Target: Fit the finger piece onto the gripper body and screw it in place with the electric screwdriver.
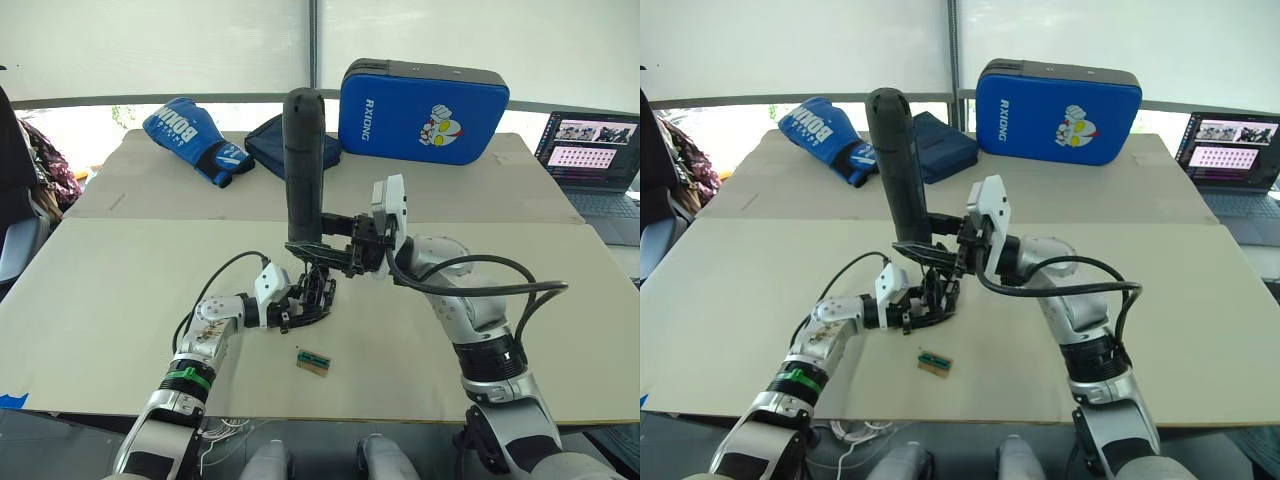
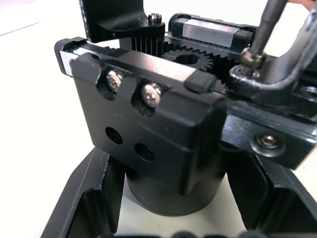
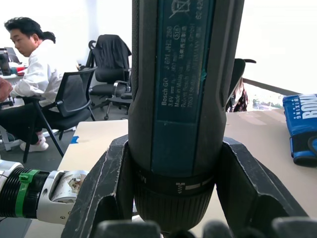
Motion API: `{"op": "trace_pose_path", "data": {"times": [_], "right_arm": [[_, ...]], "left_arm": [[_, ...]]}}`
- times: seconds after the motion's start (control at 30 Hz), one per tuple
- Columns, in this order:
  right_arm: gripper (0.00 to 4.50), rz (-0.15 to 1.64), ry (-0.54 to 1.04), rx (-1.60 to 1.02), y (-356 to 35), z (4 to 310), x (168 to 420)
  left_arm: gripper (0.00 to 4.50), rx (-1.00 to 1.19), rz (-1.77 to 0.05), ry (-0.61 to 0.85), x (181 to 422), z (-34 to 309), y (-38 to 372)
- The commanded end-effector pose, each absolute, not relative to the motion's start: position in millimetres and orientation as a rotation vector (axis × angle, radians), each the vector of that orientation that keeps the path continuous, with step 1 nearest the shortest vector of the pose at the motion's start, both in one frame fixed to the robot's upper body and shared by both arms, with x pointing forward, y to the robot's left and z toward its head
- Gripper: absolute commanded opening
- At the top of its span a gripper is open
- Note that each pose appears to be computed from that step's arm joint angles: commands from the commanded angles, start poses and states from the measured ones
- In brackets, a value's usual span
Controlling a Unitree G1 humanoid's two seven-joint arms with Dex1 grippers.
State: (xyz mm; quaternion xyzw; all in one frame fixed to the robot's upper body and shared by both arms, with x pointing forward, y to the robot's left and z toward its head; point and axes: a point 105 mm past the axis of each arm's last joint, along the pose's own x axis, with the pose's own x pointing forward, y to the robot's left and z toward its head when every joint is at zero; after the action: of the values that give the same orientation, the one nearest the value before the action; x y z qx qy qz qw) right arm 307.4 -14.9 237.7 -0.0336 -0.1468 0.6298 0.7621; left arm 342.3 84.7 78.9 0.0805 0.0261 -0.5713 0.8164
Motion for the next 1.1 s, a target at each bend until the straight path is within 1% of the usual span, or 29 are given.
{"op": "trace_pose_path", "data": {"times": [0.03, 0.23, 0.57, 0.77, 1.1], "right_arm": [[1.92, 1.382, -0.322, -0.105, -10, 238, 304], [1.92, 1.369, -0.264, -0.109, -10, 226, 308], [1.92, 1.342, -0.123, -0.119, -10, 197, 314], [1.92, 1.329, -0.087, -0.121, -12, 187, 317], [1.92, 1.334, -0.072, -0.118, -13, 181, 314]], "left_arm": [[2.4, 0.174, -1.24, 0.05, 338, 79, 78], [2.4, 0.172, -1.23, 0.048, 337, 78, 78], [2.4, 0.169, -1.22, 0.04, 339, 79, 79], [2.4, 0.17, -1.217, 0.039, 339, 79, 79], [2.4, 0.171, -1.209, 0.039, 340, 79, 80]]}}
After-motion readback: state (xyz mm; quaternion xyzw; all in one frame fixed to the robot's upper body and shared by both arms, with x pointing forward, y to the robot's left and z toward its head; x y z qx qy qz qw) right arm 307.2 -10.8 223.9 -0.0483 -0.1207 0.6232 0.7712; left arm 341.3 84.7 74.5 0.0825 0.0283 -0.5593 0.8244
